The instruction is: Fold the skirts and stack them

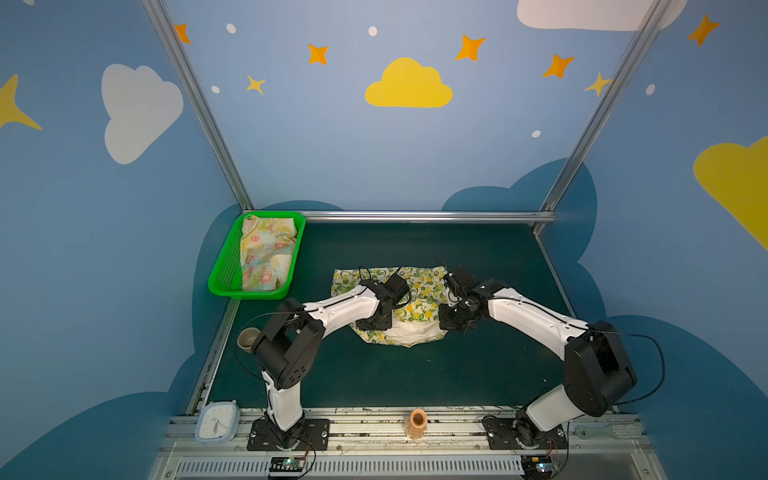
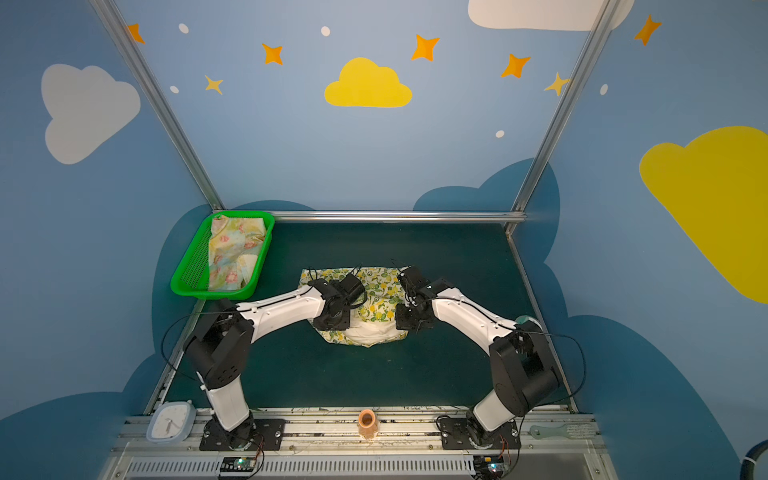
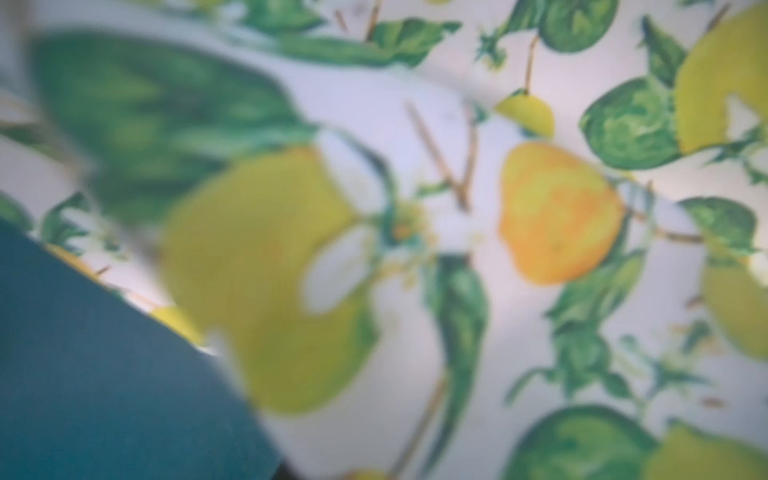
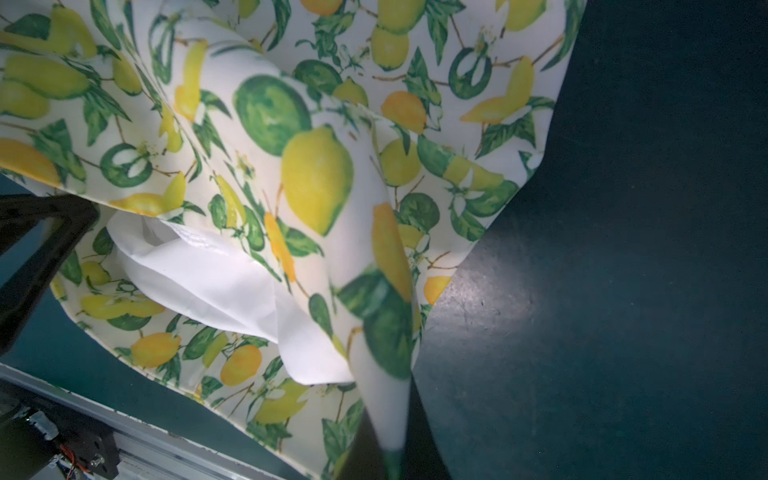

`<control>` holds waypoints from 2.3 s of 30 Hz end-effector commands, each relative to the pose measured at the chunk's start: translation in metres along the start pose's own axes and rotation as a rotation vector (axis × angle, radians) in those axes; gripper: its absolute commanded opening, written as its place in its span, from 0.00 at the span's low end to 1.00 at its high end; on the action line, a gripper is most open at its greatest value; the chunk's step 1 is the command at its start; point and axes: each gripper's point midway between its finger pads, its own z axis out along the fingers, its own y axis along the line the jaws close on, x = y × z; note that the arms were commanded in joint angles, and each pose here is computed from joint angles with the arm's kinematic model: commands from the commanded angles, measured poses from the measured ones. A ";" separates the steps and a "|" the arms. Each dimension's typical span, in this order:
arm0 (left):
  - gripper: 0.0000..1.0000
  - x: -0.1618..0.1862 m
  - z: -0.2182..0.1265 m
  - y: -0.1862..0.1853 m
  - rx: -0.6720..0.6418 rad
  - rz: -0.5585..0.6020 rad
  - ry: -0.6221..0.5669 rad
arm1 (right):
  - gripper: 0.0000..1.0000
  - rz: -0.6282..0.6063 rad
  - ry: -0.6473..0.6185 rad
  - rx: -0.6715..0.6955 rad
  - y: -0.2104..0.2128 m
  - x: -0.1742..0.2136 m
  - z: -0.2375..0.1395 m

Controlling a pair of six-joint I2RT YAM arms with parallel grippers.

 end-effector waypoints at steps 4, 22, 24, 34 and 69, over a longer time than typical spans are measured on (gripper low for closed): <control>0.04 -0.005 0.003 0.002 0.010 -0.001 0.012 | 0.00 0.022 -0.008 -0.040 0.001 -0.001 -0.007; 0.04 -0.231 -0.254 0.109 0.179 -0.267 -0.629 | 0.00 -0.056 -0.722 -0.231 0.017 -0.230 -0.234; 0.04 -0.242 -0.281 0.118 0.159 -0.268 -0.695 | 0.00 -0.066 -0.798 -0.243 0.018 -0.238 -0.262; 0.04 -0.156 -0.194 0.098 0.315 -0.326 -0.524 | 0.00 -0.069 -0.580 -0.253 0.006 -0.161 -0.169; 0.62 0.072 -0.039 -0.036 0.338 0.109 0.008 | 0.40 -0.073 -0.051 0.048 -0.005 0.034 -0.022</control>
